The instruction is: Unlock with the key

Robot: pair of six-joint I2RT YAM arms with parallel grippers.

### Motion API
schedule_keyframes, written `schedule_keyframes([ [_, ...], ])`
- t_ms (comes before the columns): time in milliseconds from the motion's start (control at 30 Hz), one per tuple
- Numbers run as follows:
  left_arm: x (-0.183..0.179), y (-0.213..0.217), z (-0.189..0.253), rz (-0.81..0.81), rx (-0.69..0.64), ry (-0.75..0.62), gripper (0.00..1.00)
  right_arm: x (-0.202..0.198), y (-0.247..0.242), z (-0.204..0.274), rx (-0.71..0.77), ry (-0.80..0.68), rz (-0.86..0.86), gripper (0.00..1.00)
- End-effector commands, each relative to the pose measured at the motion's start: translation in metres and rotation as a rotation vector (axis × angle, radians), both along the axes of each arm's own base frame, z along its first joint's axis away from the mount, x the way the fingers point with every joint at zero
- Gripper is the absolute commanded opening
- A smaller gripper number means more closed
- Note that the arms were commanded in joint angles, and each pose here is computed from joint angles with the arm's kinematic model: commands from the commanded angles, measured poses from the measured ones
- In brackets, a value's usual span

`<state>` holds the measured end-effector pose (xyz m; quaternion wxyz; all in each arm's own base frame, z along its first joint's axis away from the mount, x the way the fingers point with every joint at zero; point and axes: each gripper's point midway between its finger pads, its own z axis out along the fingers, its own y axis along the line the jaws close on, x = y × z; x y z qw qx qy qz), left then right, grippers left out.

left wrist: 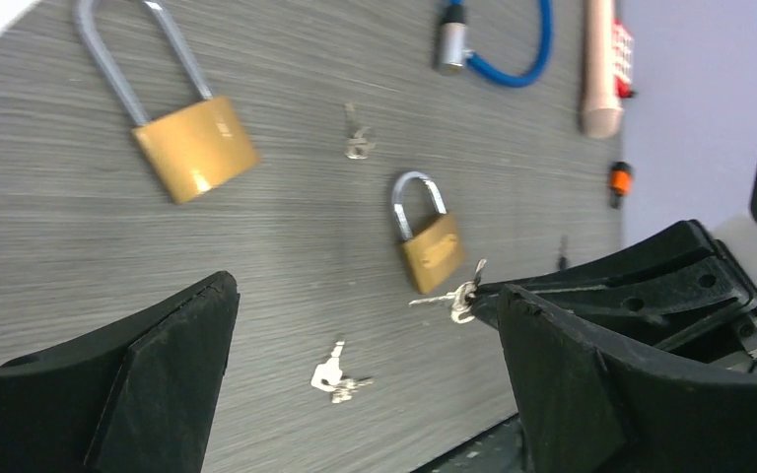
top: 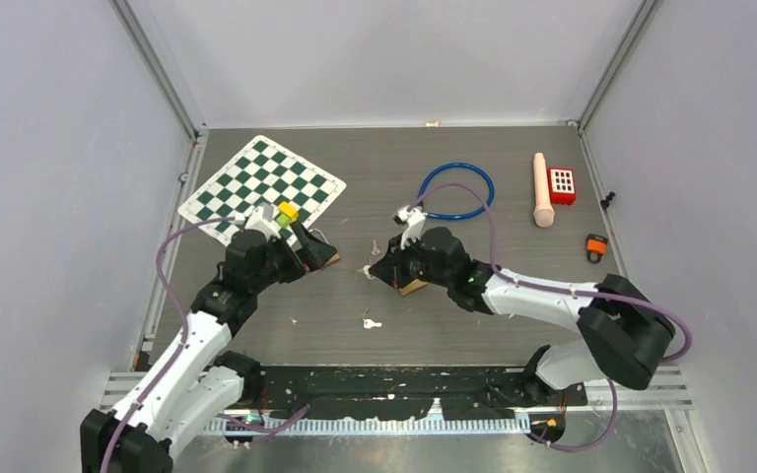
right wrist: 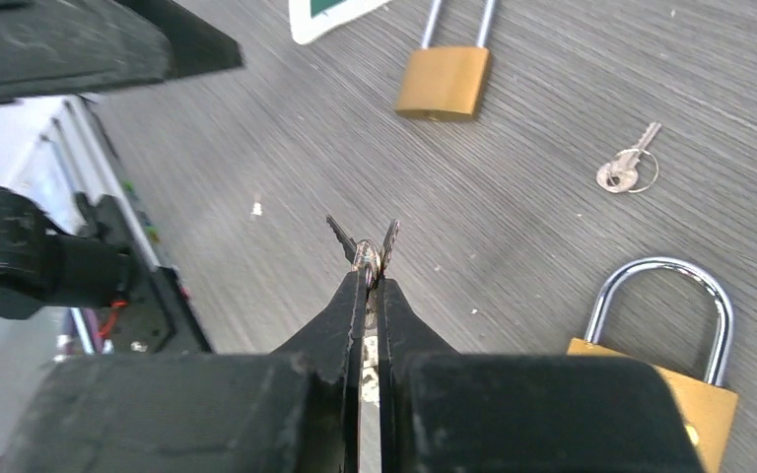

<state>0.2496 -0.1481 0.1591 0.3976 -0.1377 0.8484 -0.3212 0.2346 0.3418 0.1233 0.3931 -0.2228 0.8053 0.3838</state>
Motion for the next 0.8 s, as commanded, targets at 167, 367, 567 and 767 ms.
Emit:
schedule_keyframes([
  [167,0.005,-0.052,0.054,-0.074,-0.338,-0.162,0.98,0.001,-0.022,0.095,0.454,-0.062,-0.106,0.05],
  [367,-0.001,-0.071,0.077,-0.137,-0.415,-0.233,0.96,-0.005,-0.038,0.121,0.586,-0.070,-0.153,0.05],
  [567,-0.009,-0.092,0.095,-0.221,-0.467,-0.282,0.90,-0.005,-0.051,0.131,0.647,-0.071,-0.208,0.05],
  [767,-0.013,-0.113,0.109,-0.291,-0.504,-0.317,0.77,-0.007,-0.055,0.135,0.672,-0.070,-0.216,0.05],
])
